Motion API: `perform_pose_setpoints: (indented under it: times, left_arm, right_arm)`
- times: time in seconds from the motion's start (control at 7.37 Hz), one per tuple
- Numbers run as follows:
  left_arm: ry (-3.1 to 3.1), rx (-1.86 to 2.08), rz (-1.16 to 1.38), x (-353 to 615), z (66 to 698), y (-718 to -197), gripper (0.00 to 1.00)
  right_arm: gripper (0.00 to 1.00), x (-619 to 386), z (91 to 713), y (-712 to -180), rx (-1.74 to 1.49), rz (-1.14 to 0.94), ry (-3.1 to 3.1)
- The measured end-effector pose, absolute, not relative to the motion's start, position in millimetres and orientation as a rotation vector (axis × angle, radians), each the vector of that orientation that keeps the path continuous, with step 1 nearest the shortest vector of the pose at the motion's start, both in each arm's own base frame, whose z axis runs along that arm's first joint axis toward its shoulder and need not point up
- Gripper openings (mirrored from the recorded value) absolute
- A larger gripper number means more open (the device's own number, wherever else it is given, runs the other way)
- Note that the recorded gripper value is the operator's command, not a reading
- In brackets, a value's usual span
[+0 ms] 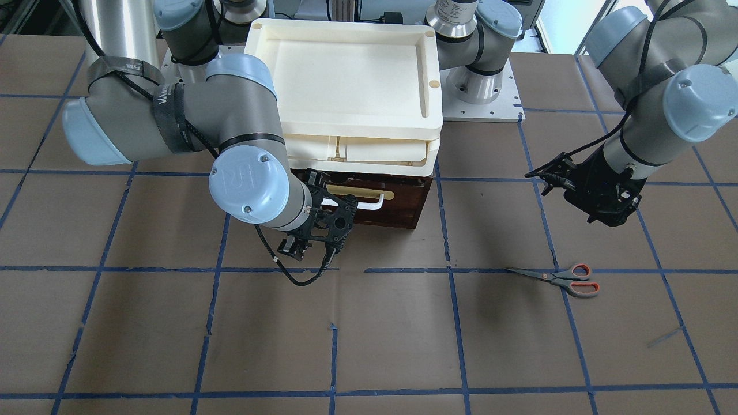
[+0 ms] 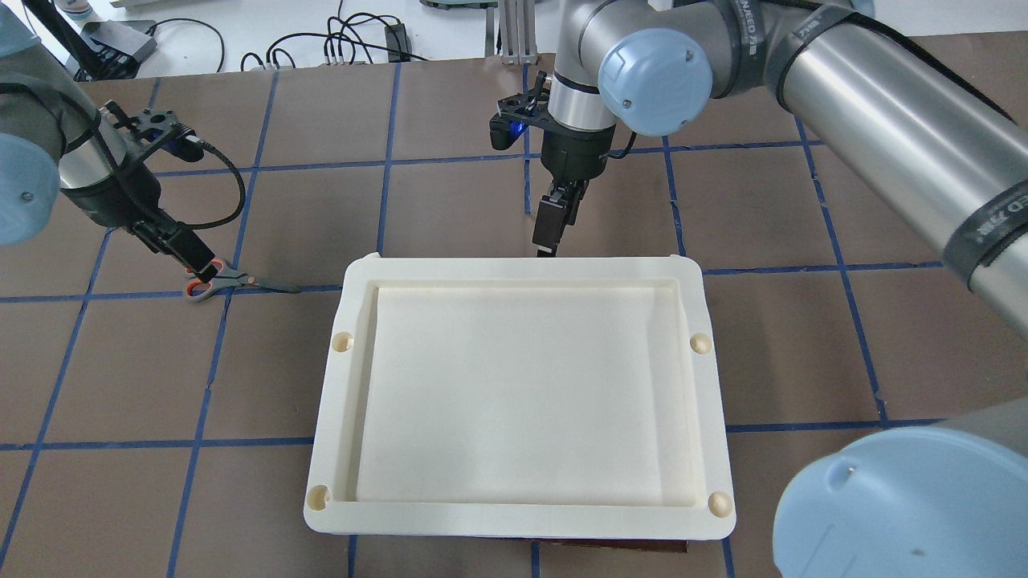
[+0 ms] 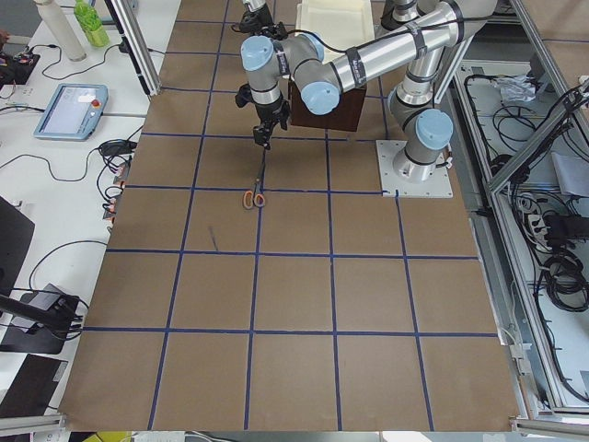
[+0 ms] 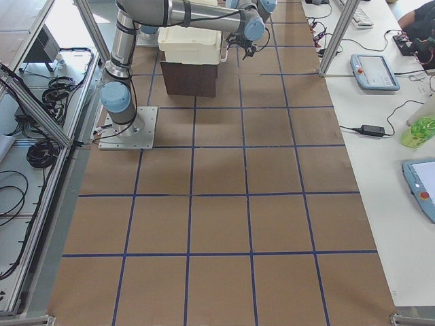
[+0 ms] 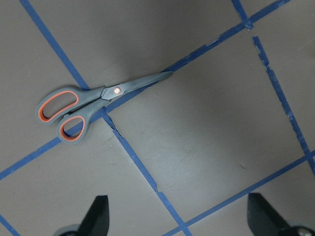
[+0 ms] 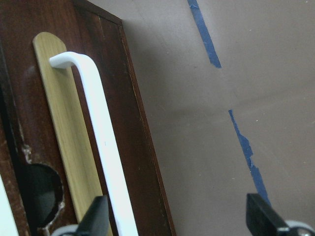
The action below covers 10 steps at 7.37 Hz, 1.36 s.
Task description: Place scissors in drawer with both arms
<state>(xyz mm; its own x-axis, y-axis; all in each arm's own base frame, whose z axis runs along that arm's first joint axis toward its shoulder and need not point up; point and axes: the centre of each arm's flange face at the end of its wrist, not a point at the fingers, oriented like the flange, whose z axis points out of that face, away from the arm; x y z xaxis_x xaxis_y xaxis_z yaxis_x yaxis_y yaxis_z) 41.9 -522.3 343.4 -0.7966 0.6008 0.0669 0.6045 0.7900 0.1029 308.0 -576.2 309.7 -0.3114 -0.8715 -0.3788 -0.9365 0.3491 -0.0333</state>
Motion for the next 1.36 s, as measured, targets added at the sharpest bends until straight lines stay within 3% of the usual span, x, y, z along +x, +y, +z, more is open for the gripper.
perform_pose_setpoints:
  times: [1.36]
  left_arm:
    - [-2.705, -1.515, -0.141, 61.3, 280.5, -522.8, 0.99]
  right_arm:
    - [1.00, 309.4, 283.2, -566.1, -1.640, 0.338, 2.214]
